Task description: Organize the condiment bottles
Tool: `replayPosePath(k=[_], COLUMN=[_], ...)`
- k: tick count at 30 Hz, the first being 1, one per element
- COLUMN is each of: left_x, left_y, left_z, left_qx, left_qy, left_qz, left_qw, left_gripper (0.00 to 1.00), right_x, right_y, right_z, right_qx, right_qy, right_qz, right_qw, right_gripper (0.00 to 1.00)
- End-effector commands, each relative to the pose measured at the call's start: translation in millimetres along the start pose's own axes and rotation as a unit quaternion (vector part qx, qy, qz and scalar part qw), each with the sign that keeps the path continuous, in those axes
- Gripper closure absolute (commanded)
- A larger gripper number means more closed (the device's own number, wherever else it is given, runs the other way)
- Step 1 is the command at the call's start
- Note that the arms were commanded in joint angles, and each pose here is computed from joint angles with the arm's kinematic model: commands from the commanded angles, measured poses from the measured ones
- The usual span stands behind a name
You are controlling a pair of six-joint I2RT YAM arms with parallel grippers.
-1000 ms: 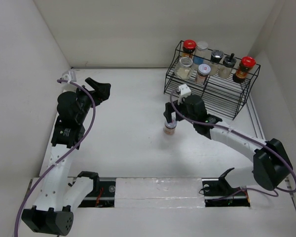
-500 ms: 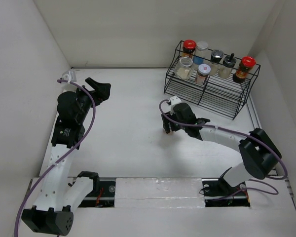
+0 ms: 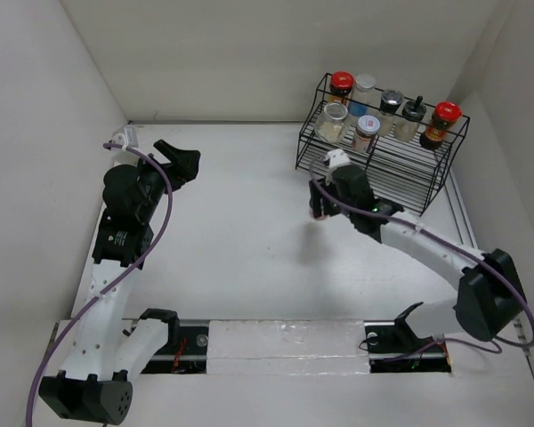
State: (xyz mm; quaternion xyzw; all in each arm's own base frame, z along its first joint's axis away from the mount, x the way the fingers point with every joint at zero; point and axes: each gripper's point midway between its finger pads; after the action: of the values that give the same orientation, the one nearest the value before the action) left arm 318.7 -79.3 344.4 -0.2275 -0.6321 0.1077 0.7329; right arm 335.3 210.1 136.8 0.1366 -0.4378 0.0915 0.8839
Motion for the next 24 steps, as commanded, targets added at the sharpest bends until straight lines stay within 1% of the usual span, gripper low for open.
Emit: replayPosePath(k=[1,5,6,7,9,10,11,15,16,21,23,24], left_x=[11.7,11.8,14.3,14.4,11.5,10.3,12.3,13.2,13.3,15.5,11.2,10.2], left_y=[-11.1,-10.8,-12.4,-12.4,-10.6,-13.1,-14.1,-12.5,-12.5,-13.9,-11.4,-13.3], left_z=[0.5,0.5,3.4,3.5,0.1,0.5,0.3,0.0,0.0,2.6,0.2,0.6], left_qx=[-0.024,-0.024,-0.026,-0.026,-0.023,-0.030,-0.032,-0.027,-0.027,-0.029,-0.025,-0.030], left_qy=[-0.020,-0.021,-0.025,-0.025,-0.020,-0.017,-0.021,-0.023,-0.023,-0.027,-0.019,-0.016], left_qz=[-0.009,-0.009,-0.010,-0.010,-0.009,-0.005,-0.005,-0.005,-0.005,-0.005,-0.005,-0.005], left_qw=[0.999,0.999,0.999,0.999,0.999,0.999,0.999,0.999,0.999,0.999,0.999,0.999], left_gripper=[0.22,0.22,0.22,0.22,0.22,0.22,0.22,0.22,0.22,0.21,0.21,0.21], right_x=[164.1,207.9,209.4,220.9,234.6,239.1,242.8,257.4,253.9,251.5,249.2,241.6], right_y=[-18.7,-60.2,-69.4,-88.8,-106.5,-111.9,-134.9,-175.5,-184.1,-226.5,-231.2,-238.9], right_z=[67.7,102.8,103.6,116.8,132.3,132.2,136.3,141.9,129.9,111.0,100.6,91.3], right_qx=[-0.006,-0.042,-0.050,-0.070,-0.083,-0.079,-0.106,-0.147,-0.151,-0.185,-0.181,-0.188], right_qy=[-0.228,-0.290,-0.292,-0.310,-0.331,-0.332,-0.334,-0.342,-0.326,-0.304,-0.294,-0.280], right_qz=[-0.052,-0.074,-0.077,-0.086,-0.092,-0.091,-0.099,-0.112,-0.114,-0.129,-0.130,-0.134], right_qw=[0.972,0.953,0.952,0.944,0.936,0.936,0.931,0.921,0.926,0.926,0.929,0.932], right_gripper=[0.51,0.51,0.51,0.51,0.51,0.51,0.51,0.51,0.51,0.51,0.51,0.50])
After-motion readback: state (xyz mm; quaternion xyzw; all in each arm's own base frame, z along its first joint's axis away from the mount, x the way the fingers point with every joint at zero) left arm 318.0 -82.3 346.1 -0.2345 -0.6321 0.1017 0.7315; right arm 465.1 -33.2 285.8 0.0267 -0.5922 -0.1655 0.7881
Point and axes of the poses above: each gripper's point midway between its finger pads, its own z axis back along the fingers, its own y axis along the line the jaws close on, x = y × z, and after that the axes turned 9 degrees about -z, right-handed
